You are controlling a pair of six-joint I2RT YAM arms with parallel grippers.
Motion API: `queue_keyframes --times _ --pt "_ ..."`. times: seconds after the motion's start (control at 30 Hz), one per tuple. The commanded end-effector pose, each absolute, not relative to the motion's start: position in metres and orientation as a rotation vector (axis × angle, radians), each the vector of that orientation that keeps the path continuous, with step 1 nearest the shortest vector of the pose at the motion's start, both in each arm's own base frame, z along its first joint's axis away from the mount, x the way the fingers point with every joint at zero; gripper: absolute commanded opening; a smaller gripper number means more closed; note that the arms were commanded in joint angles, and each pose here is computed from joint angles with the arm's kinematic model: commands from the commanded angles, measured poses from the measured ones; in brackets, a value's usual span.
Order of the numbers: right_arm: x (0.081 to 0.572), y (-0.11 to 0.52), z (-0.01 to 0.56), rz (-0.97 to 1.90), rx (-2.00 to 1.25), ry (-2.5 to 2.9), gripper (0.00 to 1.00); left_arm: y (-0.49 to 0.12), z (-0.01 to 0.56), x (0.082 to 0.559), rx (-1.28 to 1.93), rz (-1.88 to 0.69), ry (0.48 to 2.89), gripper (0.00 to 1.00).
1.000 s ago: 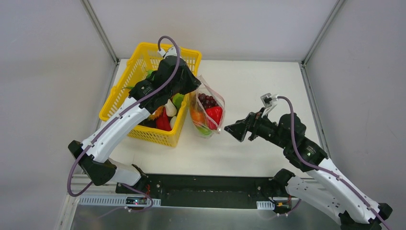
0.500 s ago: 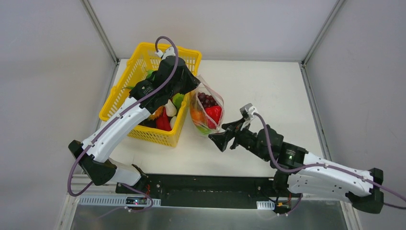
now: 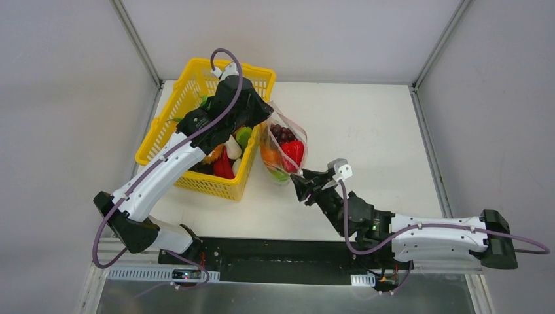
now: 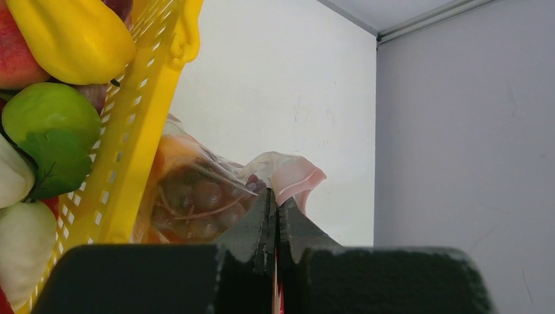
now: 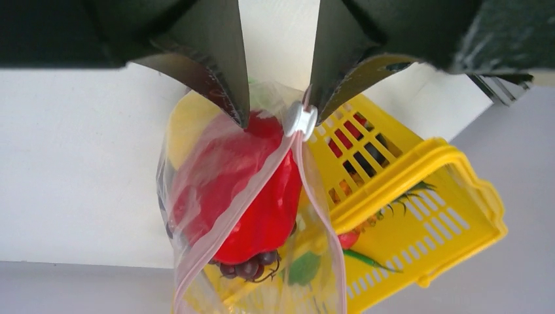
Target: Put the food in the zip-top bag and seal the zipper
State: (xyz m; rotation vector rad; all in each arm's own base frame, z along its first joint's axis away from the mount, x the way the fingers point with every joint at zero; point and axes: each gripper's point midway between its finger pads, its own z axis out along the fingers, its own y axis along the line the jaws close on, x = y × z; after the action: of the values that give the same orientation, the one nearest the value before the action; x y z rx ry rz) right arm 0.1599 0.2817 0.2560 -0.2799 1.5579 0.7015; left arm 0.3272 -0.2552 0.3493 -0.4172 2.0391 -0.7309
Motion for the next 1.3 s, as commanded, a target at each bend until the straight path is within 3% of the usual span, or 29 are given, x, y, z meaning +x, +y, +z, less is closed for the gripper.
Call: queue_keyframes --times 0.0,0.23,0.4,0.6,0.77,0.87,0.97,1.27 --pt "0.166 0.271 0.296 0.769 -0.116 1.462 0.41 -0.251 0.395 0.338 -0.482 -0.836 1.869 0.0" --pt "0.171 0.269 0.291 0.734 -0.082 1.471 0.33 -0.253 0.394 0.338 -0.491 -0.857 1.865 0.0" --pt "0.167 0.274 0.278 0.753 -0.12 1.48 0.45 -0.254 0.393 0.339 -0.496 -0.862 1.866 0.0" --pt "0.172 0.279 0.268 0.709 -0.124 1.488 0.47 -0.254 0.392 0.341 -0.503 -0.864 1.865 0.0" --pt "0.18 0.276 0.269 0.683 -0.088 1.447 0.26 -0.252 0.391 0.341 -0.508 -0.866 1.864 0.0" --pt "0.18 0.274 0.266 0.68 -0.089 1.447 0.19 -0.251 0.391 0.34 -0.513 -0.873 1.857 0.0" --pt "0.182 0.265 0.268 0.674 -0.064 1.439 0.02 -0.251 0.392 0.339 -0.513 -0.879 1.854 0.0" --pt "0.17 0.237 0.307 0.749 -0.128 1.454 0.0 -0.252 0.4 0.334 -0.465 -0.935 1.824 0.0"
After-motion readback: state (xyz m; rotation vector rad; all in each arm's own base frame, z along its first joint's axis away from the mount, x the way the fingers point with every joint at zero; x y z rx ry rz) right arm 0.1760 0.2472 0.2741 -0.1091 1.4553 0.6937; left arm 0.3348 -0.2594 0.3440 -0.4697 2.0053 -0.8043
